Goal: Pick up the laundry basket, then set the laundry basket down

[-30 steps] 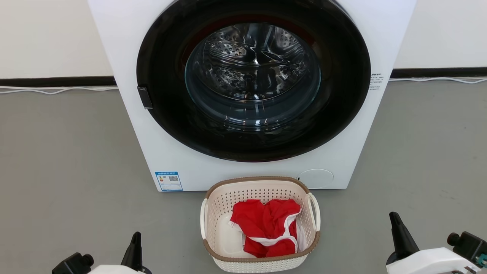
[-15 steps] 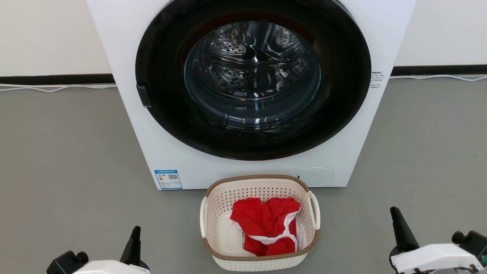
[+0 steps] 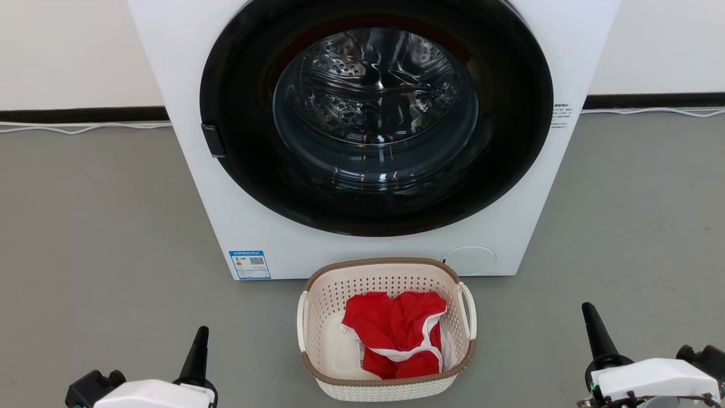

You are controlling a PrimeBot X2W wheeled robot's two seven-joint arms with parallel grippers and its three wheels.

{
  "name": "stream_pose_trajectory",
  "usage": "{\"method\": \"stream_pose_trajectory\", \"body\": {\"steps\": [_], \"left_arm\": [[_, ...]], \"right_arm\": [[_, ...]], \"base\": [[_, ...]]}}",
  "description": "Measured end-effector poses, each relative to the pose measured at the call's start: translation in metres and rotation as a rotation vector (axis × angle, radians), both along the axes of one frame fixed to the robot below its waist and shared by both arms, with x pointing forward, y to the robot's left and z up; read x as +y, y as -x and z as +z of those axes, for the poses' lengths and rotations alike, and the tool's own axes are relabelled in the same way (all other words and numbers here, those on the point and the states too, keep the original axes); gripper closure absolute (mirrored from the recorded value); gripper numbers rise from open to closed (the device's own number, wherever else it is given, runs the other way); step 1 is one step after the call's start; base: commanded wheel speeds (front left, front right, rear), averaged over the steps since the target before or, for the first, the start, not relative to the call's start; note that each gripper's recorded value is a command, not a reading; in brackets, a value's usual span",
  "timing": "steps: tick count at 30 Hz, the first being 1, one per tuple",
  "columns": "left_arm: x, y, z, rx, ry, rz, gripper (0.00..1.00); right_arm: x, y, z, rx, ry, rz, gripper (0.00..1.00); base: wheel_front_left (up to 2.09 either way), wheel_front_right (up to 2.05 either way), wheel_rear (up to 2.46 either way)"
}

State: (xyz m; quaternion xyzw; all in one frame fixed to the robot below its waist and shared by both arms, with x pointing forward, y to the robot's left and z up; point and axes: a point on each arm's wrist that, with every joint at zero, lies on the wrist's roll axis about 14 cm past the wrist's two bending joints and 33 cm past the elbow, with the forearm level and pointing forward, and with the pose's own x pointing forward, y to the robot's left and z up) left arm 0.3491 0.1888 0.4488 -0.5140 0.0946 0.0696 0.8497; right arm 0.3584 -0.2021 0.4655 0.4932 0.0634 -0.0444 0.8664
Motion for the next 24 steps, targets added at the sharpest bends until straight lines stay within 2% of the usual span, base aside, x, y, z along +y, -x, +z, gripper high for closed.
{"method": "stream_pose_trajectory", "body": {"steps": [24], "left_arm": [[-0.001,-0.013,0.013,-0.061,0.254,0.022,1.0]], "right_arm": [[-0.002,-0.007,0.005,-0.033,-0.28,-0.048,1.0]], "base": [[0.0,0.0,0.0]]}}
